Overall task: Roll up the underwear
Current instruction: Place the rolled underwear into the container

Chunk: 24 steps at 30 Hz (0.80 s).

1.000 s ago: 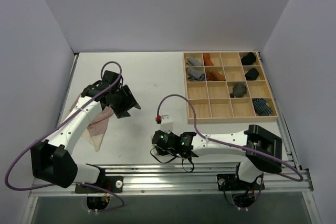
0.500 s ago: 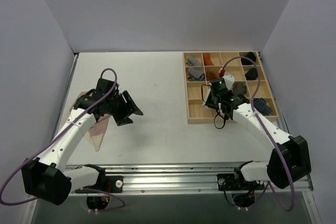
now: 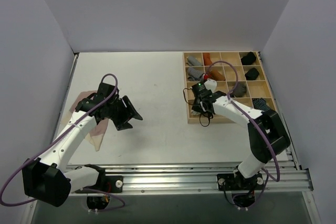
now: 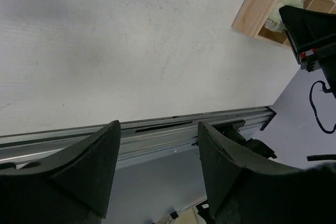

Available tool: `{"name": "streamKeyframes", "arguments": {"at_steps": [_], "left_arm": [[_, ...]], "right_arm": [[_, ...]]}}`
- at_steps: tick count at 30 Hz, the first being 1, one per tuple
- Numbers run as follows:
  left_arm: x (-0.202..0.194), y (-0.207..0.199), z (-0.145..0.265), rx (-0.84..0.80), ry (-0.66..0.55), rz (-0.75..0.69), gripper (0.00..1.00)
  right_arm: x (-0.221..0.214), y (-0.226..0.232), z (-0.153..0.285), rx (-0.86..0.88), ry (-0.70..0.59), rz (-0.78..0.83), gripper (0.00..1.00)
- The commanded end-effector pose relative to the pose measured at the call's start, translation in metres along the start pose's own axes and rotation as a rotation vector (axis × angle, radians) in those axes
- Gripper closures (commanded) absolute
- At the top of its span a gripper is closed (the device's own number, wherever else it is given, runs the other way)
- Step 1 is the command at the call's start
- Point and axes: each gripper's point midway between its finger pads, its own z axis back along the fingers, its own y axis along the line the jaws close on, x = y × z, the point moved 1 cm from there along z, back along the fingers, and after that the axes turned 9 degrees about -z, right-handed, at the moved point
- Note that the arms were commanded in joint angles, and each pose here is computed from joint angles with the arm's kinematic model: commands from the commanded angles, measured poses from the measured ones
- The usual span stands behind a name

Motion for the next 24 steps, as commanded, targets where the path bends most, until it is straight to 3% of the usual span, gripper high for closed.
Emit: {"name": "streamKeyframes", "arguments": {"at_steps": [1,9,24], "left_arm": [[0.002,0.001,0.008,0.005,-0.017,-0.032,0.32],[-0.003,0.015,0.013,0.063,-0.002,-0.058,0.32],[-0.002,0.019,0.014,0.092,-0.014,-0.024,0.32]], "right_arm": [[-0.014,0.023,-0.005,0.006,-0.026,-0.056,1.00],[-0.034,0.013,-0.032,-0.057,-0.075,-0.126,1.00],[-0.029,-0.017,-0.035,-0.224,-0.161,-0.209,1.00]]}}
